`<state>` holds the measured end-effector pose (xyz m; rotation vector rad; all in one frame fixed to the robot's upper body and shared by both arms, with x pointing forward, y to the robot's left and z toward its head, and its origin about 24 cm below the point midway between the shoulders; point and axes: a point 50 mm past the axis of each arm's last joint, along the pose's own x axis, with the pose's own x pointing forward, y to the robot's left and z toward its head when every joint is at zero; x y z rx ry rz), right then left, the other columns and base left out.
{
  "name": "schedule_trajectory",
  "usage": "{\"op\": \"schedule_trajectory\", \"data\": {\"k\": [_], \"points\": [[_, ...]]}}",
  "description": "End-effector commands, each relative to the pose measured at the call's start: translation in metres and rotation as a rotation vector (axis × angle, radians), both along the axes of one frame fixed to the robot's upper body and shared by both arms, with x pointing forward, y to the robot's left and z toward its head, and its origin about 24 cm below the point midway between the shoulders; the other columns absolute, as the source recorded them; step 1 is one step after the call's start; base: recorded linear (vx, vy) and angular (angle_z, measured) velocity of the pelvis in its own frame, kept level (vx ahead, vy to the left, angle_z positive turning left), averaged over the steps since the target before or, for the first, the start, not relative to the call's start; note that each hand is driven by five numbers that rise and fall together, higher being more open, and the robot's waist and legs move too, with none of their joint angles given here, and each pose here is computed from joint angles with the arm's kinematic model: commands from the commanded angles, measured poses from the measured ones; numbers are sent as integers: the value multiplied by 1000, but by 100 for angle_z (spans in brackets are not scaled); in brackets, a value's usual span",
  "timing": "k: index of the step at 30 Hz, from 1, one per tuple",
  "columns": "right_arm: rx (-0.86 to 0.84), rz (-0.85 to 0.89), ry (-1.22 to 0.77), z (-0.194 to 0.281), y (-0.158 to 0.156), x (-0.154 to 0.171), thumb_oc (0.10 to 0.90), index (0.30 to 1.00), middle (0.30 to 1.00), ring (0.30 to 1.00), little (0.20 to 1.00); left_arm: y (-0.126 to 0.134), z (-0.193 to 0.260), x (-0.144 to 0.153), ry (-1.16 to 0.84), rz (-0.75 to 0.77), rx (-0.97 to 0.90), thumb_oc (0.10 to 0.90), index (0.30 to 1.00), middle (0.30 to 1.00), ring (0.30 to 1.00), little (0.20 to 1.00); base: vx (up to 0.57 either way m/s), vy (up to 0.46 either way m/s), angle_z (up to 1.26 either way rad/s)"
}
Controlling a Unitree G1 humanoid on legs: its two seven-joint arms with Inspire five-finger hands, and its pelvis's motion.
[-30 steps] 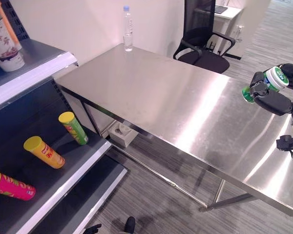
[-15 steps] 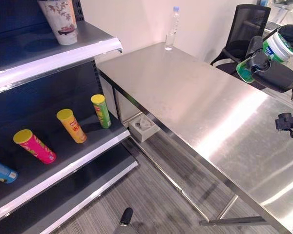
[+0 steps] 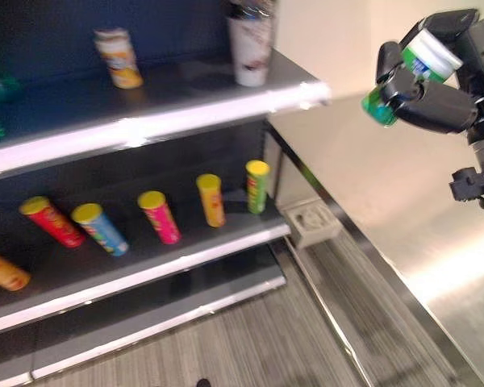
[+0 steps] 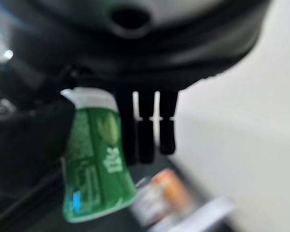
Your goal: Put the goods on the table back onto the shelves and tidy them up.
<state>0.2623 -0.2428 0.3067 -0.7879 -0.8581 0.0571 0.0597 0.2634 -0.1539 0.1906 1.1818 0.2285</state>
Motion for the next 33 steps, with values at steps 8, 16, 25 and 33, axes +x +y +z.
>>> {"op": "schedule_trajectory", "data": {"k": [8, 16, 25, 33], "points": [[93, 156, -180, 47, 16, -8, 400, 300, 300, 300, 300, 15, 3, -12, 38, -41, 50, 800, 900, 900, 900, 900, -44, 164, 17], [82, 218, -195, 51, 35, -4, 400, 300, 300, 300, 300, 16, 6, -9, 6, -44, 51, 800, 900, 900, 900, 900, -39, 129, 6], [27, 233, -190, 51, 51, 3, 400, 300, 300, 300, 300, 17, 8, -9, -14, -43, 48, 800, 900, 900, 900, 900, -14, 76, 9], [27, 233, -190, 51, 51, 3, 400, 300, 300, 300, 300, 17, 8, -9, -14, -43, 48, 800, 900, 900, 900, 900, -1, 4, 1]]}}
